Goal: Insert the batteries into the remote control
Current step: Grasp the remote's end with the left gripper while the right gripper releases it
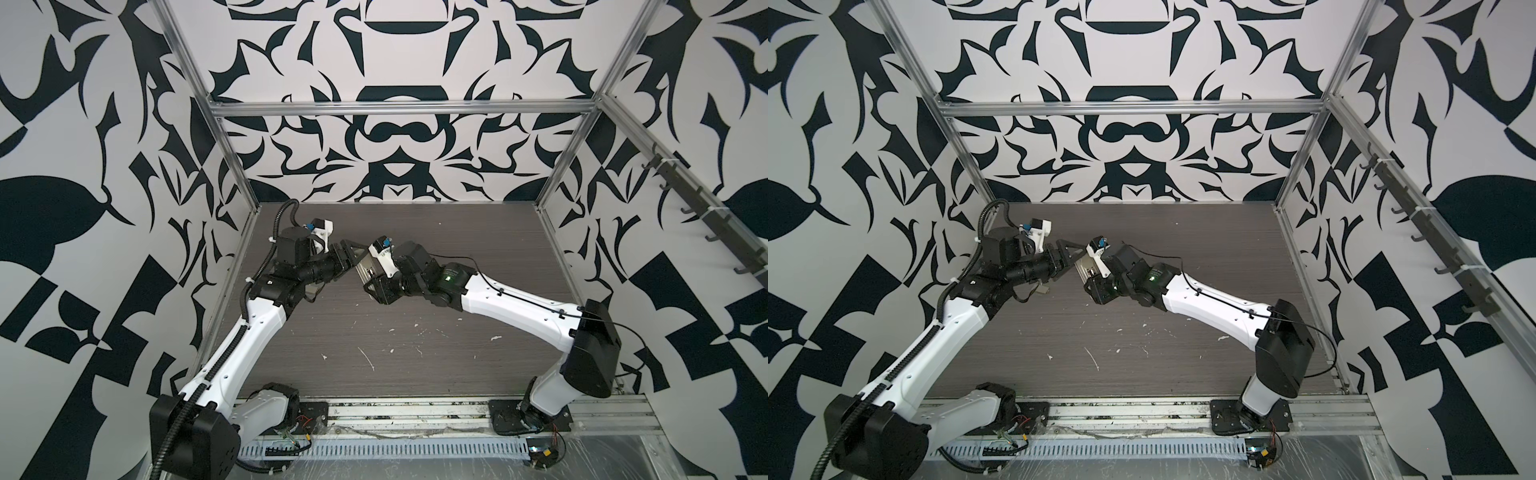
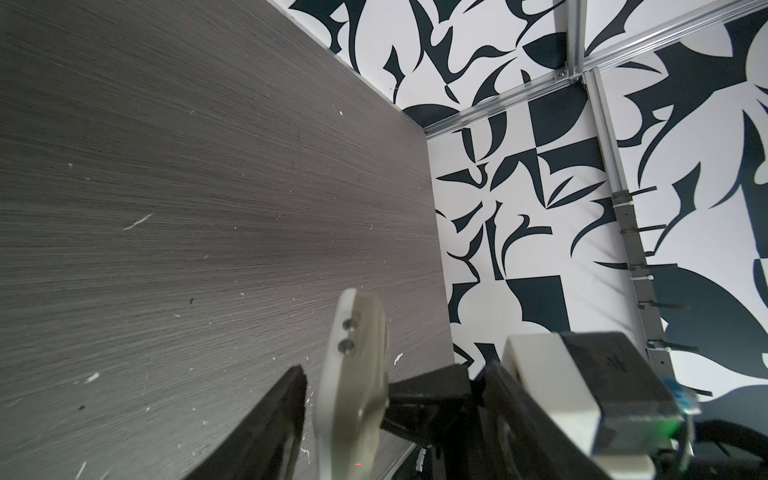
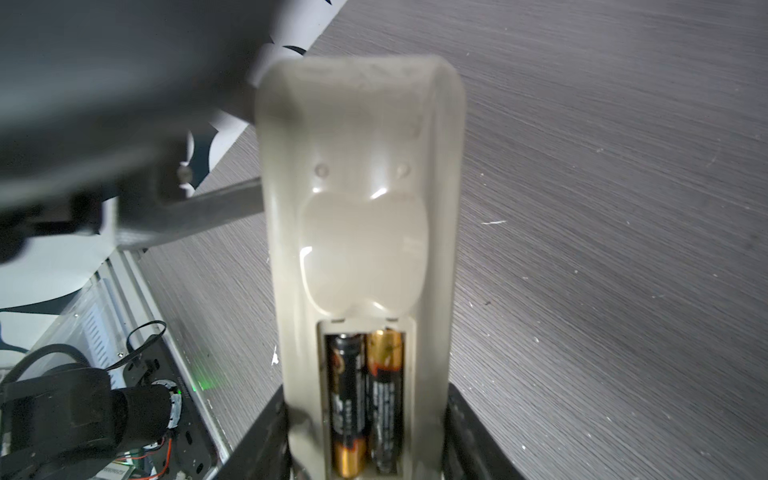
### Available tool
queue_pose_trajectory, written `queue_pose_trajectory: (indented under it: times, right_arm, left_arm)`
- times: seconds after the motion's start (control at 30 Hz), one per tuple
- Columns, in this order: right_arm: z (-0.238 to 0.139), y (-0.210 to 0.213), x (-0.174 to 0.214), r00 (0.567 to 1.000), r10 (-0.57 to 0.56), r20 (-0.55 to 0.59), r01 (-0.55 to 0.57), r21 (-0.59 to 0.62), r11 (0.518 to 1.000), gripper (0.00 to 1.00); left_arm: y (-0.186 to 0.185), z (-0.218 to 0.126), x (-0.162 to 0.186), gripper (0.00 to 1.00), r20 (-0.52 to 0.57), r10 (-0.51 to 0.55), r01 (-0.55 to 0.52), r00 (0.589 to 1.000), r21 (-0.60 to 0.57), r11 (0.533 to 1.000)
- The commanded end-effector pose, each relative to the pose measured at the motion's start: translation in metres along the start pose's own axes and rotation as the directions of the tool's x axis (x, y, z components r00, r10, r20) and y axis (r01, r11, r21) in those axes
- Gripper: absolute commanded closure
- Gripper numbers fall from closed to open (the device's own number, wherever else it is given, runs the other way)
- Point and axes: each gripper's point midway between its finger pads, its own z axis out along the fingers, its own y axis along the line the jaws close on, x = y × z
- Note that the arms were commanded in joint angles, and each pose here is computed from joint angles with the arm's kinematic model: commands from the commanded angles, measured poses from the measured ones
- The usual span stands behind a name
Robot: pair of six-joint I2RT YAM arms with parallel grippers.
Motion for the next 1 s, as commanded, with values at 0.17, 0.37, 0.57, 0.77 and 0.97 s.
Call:
queue_pose_trajectory:
  times: [0.17,0.37,0.57,0.77,0.97]
  right_arm:
    - [-0.011,0.031,-0.037,0.995,-0.022,0.098,0.03,-0.082,0.996,0.99]
    - [-0.005,0.037,-0.036,0.996,-0.031,0.088,0.039,-0.092,0.995,0.99]
    - [-0.004,0.042,-0.039,0.995,-0.039,0.088,0.048,-0.107,0.993,0.93]
    - [-0.004,0.046,-0.041,0.993,-0.094,0.072,0.102,-0.115,0.988,0.47]
    - [-0.016,0.044,-0.044,0.986,-0.146,0.08,0.154,-0.091,0.984,0.27]
  left_arm:
    - [0.01,0.006,0.0,0.39,0.019,0.016,-0.015,1.0,-0.025,1.0]
    - [0.019,0.004,0.001,0.67,0.033,0.014,-0.012,0.999,-0.065,0.998]
    - [0.032,-0.004,0.002,0.89,0.054,0.027,-0.019,0.998,-0.142,0.99]
    - [0.058,-0.017,0.002,1.0,0.057,0.048,-0.028,0.997,-0.319,0.947]
    - [0.073,-0.035,0.003,1.0,0.079,0.064,-0.026,0.995,-0.41,0.912]
